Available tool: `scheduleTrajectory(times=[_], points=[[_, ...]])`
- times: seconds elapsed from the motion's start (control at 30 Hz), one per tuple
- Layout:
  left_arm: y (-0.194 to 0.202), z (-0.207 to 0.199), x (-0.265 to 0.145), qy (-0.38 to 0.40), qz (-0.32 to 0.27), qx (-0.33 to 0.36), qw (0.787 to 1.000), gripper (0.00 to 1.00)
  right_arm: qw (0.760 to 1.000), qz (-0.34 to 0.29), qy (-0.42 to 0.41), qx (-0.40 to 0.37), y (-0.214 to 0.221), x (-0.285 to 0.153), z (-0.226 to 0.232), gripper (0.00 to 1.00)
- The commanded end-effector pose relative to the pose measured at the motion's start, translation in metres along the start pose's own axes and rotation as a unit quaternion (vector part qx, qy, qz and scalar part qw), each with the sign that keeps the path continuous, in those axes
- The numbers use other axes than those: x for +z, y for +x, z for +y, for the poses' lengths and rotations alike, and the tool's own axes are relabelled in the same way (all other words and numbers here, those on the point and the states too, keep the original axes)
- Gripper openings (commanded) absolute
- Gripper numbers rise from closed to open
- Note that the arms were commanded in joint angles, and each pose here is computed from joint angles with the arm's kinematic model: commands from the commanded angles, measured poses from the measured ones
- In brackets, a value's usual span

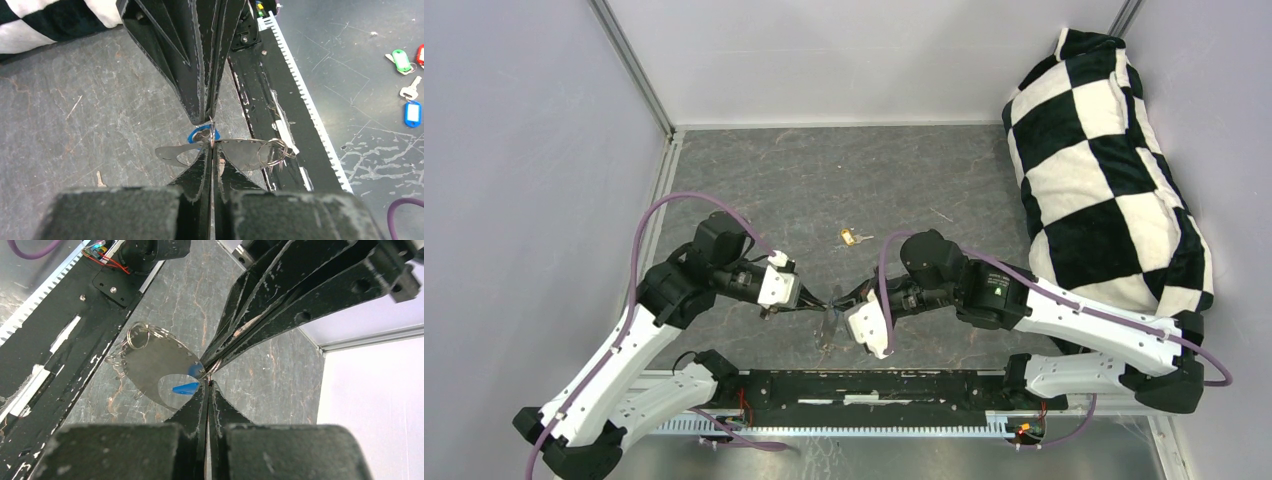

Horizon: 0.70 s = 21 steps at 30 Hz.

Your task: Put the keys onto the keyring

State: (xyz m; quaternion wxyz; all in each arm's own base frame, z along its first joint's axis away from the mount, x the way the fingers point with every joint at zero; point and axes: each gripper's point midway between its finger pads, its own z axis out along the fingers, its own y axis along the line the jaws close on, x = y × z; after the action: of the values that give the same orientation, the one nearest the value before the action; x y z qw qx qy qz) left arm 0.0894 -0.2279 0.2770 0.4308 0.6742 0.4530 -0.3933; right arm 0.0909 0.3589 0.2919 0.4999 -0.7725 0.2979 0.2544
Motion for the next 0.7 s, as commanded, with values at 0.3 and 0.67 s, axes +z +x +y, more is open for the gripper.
scheduleTrajectory(times=[0.3, 0.67], points=[[-0.008, -0.001, 0.0, 0.001, -0.017, 0.0, 1.0, 0.02, 0.998, 0.028, 0.052, 0.018, 0.011, -0.014, -0.015, 0.0], [-0.007, -0.004, 0.002, 0.01, -0.021, -0.005, 1.0, 0.02, 0.998, 0.012, 0.055, 0.034, 0.016, -0.013, -0.019, 0.0]])
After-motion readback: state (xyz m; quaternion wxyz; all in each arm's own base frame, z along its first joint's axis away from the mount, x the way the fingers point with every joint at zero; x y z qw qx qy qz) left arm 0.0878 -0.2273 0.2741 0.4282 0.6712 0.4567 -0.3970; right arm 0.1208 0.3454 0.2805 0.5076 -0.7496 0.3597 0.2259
